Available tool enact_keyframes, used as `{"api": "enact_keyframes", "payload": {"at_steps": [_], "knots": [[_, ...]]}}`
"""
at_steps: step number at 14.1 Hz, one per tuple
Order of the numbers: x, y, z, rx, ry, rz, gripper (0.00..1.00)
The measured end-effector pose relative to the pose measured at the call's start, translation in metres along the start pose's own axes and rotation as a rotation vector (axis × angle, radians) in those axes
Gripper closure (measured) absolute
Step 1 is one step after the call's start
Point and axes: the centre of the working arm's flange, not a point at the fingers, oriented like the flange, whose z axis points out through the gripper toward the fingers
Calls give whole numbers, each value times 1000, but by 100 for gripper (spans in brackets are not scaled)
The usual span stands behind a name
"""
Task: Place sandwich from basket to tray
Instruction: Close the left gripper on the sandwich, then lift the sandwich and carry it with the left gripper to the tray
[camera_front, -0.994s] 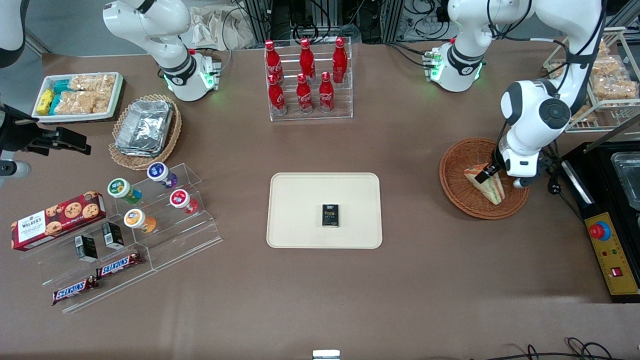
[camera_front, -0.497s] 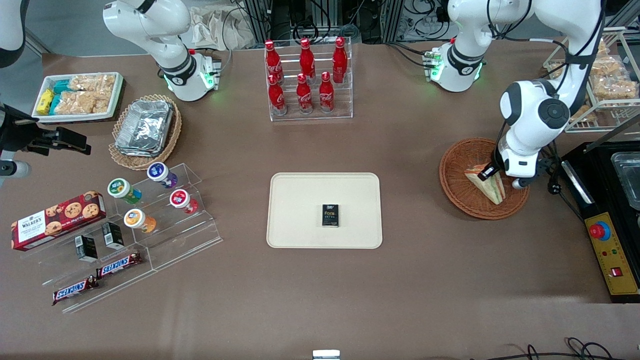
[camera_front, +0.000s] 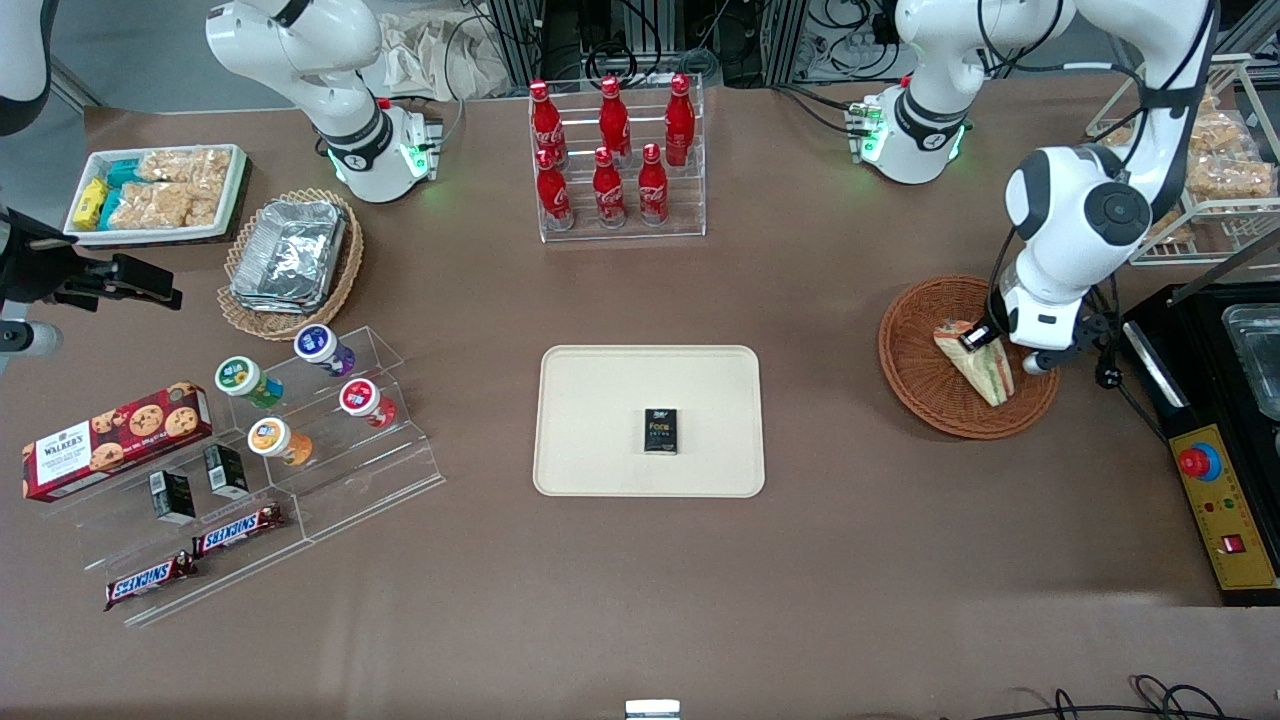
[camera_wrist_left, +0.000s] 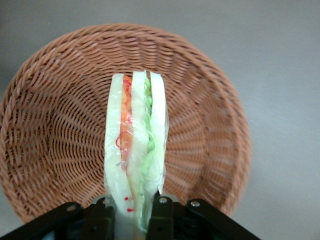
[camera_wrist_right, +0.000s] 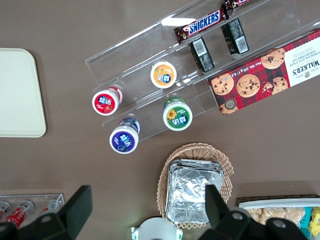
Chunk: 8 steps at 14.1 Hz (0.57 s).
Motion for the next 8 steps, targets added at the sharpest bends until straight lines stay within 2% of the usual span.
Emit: {"api": "enact_keyframes", "payload": {"at_steps": [6, 8], "knots": [[-3, 80, -113, 21, -8, 142, 79], [-4, 115, -164, 10, 5, 191, 79]]}}
